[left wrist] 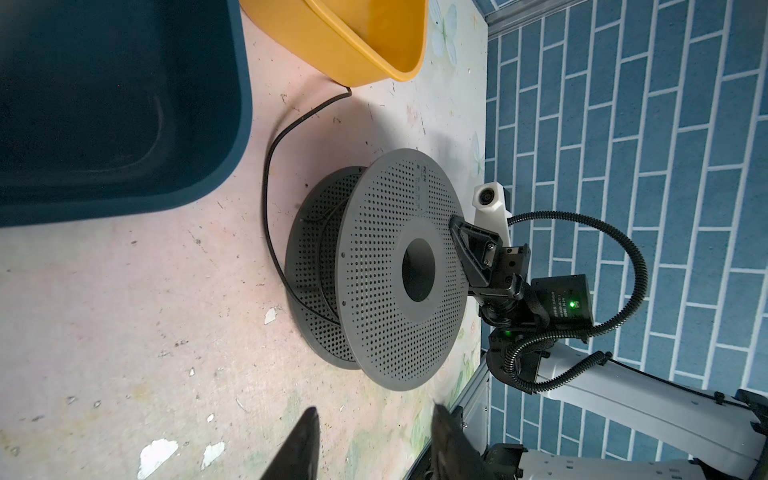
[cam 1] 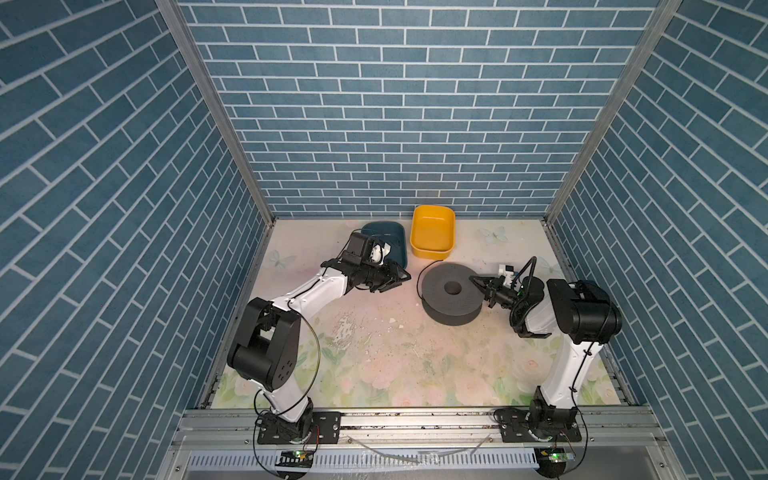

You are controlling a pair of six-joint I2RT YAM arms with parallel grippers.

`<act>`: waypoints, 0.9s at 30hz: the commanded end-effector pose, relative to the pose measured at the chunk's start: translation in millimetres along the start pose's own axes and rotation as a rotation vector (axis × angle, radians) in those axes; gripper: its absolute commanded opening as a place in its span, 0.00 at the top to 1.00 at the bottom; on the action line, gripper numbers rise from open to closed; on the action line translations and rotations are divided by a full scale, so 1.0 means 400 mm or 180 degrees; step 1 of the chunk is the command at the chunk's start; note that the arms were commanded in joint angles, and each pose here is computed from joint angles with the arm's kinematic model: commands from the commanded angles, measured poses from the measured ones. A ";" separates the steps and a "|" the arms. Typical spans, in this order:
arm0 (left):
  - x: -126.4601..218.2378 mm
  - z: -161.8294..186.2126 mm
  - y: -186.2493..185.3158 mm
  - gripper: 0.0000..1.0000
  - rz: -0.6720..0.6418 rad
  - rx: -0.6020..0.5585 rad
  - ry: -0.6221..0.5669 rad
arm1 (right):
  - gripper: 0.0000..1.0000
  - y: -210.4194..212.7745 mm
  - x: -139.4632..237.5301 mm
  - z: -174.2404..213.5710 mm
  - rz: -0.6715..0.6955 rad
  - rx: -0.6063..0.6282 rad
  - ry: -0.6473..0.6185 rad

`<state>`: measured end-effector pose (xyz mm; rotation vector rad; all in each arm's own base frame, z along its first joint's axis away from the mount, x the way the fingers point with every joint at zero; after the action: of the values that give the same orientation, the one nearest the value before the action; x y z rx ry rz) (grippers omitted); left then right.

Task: Wrap the cables
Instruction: 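Set the grey spool down on the table with both grippers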

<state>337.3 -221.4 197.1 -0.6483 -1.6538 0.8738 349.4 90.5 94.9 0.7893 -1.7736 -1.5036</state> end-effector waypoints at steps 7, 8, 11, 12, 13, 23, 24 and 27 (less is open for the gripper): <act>-0.041 0.006 0.016 0.54 -0.0004 -0.0033 0.0099 | 0.80 -0.041 0.022 0.003 0.0065 0.0025 0.0022; -0.044 0.009 0.017 0.54 -0.0008 -0.0034 0.0110 | 0.77 -0.044 0.022 0.002 0.0069 0.0016 0.0021; -0.047 0.008 0.019 0.53 -0.0006 -0.0034 0.0112 | 0.68 -0.051 0.024 -0.002 0.0087 0.0000 0.0013; -0.048 0.009 0.017 0.53 -0.0001 -0.0038 0.0113 | 0.66 -0.051 0.025 -0.003 0.0086 0.0004 0.0009; -0.049 0.009 0.015 0.53 0.0005 -0.0046 0.0114 | 0.64 -0.051 0.026 -0.006 0.0088 0.0005 0.0003; -0.040 0.021 0.024 0.52 0.0005 -0.0076 -0.0001 | 0.46 -0.046 0.062 -0.034 0.0453 0.0075 -0.0104; -0.034 0.023 0.027 0.52 -0.0028 -0.0099 -0.0029 | 0.45 -0.046 0.065 -0.036 0.0496 0.0079 -0.0114; -0.018 0.035 0.035 0.50 -0.0099 -0.0170 -0.0109 | 0.40 -0.045 0.070 -0.039 0.0617 0.0102 -0.0122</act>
<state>329.9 -226.0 168.9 -0.6217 -1.6477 0.8445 344.4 59.5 81.2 0.6205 -1.8105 -1.4386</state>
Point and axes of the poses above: each gripper's point midway between its finger pads, its own x axis back along the fingers, its own y axis along the line the jaws close on, z = x × y, the point moved 7 cm from there along x, back along the fingers, and after that the axes turned 6 degrees about x, right-handed, at the moved point
